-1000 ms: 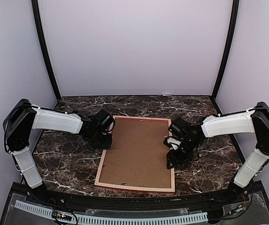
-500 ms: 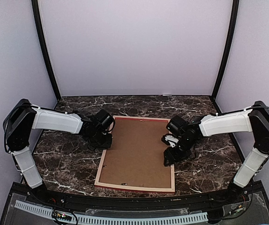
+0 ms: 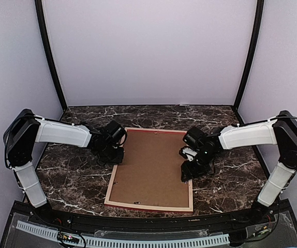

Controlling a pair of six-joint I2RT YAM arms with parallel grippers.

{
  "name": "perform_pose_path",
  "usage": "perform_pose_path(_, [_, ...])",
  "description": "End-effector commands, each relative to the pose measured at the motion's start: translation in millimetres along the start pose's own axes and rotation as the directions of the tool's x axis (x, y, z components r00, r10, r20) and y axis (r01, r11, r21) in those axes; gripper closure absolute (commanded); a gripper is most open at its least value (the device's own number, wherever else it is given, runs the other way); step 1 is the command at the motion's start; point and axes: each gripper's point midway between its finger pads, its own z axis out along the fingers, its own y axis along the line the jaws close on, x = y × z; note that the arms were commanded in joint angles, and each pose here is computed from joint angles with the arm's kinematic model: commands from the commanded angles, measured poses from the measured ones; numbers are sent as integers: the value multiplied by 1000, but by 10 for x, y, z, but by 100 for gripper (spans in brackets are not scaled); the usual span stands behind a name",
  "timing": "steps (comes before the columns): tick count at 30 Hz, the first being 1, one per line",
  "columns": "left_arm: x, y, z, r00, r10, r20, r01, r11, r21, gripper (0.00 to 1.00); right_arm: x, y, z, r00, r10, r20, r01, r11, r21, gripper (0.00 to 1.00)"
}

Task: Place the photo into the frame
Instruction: Press the fastener onto the backboard.

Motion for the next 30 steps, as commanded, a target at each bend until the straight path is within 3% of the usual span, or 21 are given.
perform_pose_path(1, [231, 52, 93, 995, 52, -84, -54, 998, -20, 100, -28, -140, 120, 1000, 29, 5, -30, 999, 43, 49])
perform_pose_path(30, [235, 49, 45, 996, 45, -74, -45, 999, -8, 100, -71, -178, 141, 999, 36, -17, -37, 997, -71, 84])
